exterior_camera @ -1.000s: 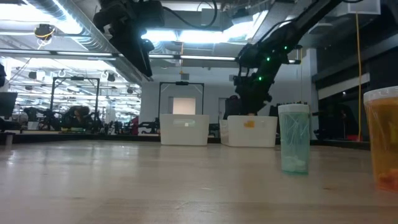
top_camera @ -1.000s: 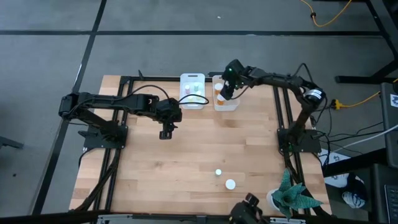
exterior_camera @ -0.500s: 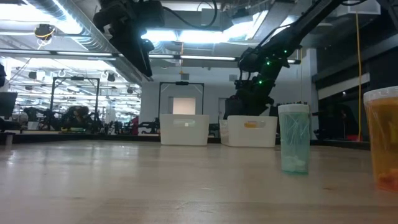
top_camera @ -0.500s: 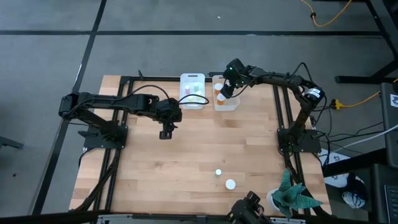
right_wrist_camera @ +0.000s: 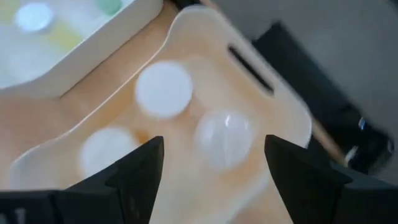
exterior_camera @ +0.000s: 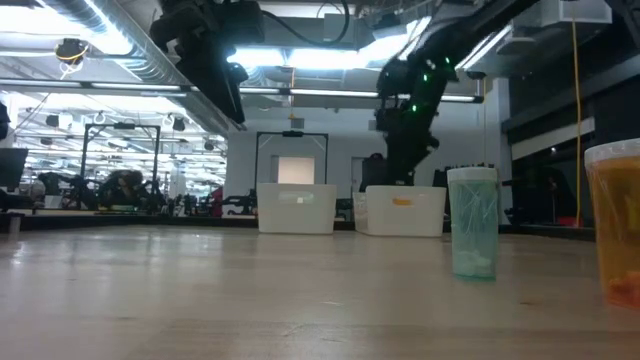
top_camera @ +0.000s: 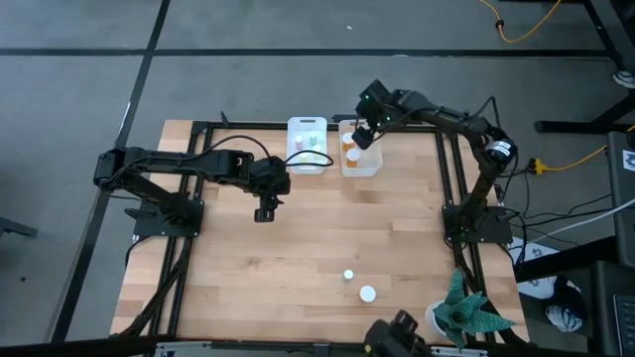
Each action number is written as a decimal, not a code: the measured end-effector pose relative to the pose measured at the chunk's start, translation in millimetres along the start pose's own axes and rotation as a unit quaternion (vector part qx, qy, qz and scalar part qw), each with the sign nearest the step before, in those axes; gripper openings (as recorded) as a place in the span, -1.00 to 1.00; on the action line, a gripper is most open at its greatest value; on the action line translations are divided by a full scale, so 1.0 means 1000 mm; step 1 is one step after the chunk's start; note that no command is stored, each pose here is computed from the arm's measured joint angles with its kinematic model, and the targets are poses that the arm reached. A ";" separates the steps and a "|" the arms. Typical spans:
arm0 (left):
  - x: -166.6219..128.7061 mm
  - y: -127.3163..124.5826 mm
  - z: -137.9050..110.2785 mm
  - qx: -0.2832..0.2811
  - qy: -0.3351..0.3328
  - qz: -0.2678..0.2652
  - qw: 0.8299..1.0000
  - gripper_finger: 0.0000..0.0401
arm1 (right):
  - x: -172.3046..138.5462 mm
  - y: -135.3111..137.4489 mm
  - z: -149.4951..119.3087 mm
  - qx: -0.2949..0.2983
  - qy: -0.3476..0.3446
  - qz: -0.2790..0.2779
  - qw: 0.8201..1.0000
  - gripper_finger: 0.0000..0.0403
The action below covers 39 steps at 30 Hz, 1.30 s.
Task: Pick and place medicine bottles into bin by pill shape (circle, oval)
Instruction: Put the orange capsule bottle into the white right bin
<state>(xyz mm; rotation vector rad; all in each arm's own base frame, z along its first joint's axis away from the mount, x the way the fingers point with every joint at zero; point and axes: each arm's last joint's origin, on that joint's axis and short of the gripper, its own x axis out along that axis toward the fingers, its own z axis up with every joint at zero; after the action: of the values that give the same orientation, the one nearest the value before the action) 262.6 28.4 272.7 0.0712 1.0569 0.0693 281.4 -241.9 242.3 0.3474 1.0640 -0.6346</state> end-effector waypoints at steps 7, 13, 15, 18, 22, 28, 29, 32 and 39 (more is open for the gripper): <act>0.000 0.000 0.000 -0.001 0.000 0.000 1.000 -0.15 | -0.046 0.054 -0.012 -0.029 0.097 0.052 0.994 0.38; 0.000 0.000 0.000 -0.002 0.000 0.000 1.000 -0.15 | -0.090 0.119 -0.057 -0.101 0.102 0.092 0.985 0.38; 0.000 0.000 0.000 -0.002 0.000 0.000 1.000 -0.15 | -0.105 0.138 -0.080 -0.118 0.098 0.109 0.982 0.38; 0.000 0.000 0.000 -0.002 0.000 0.000 1.000 -0.15 | -0.118 0.160 -0.122 -0.142 0.106 0.130 0.976 0.39; 0.000 0.000 0.000 -0.002 0.000 0.000 1.000 -0.15 | -0.124 0.181 -0.180 -0.167 0.125 0.154 0.966 0.39; 0.000 0.000 0.000 -0.002 -0.001 0.000 1.000 -0.15 | -0.109 0.211 -0.247 -0.203 0.113 0.215 0.949 0.39; 0.000 0.000 0.000 -0.002 -0.001 0.000 1.000 -0.15 | -0.105 0.215 -0.255 -0.212 0.106 0.229 0.944 0.39; 0.000 0.000 0.001 -0.002 -0.005 0.001 1.000 -0.15 | -0.093 0.225 -0.274 -0.258 0.065 0.279 0.923 0.39; 0.000 0.000 0.002 -0.002 -0.012 0.001 1.000 -0.15 | -0.073 0.239 -0.297 -0.328 -0.019 0.350 0.877 0.39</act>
<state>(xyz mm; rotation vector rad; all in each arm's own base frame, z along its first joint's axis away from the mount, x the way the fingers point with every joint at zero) 264.7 28.7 273.8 0.0689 1.0322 0.0735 202.1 129.6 163.6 0.0999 0.9638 0.3782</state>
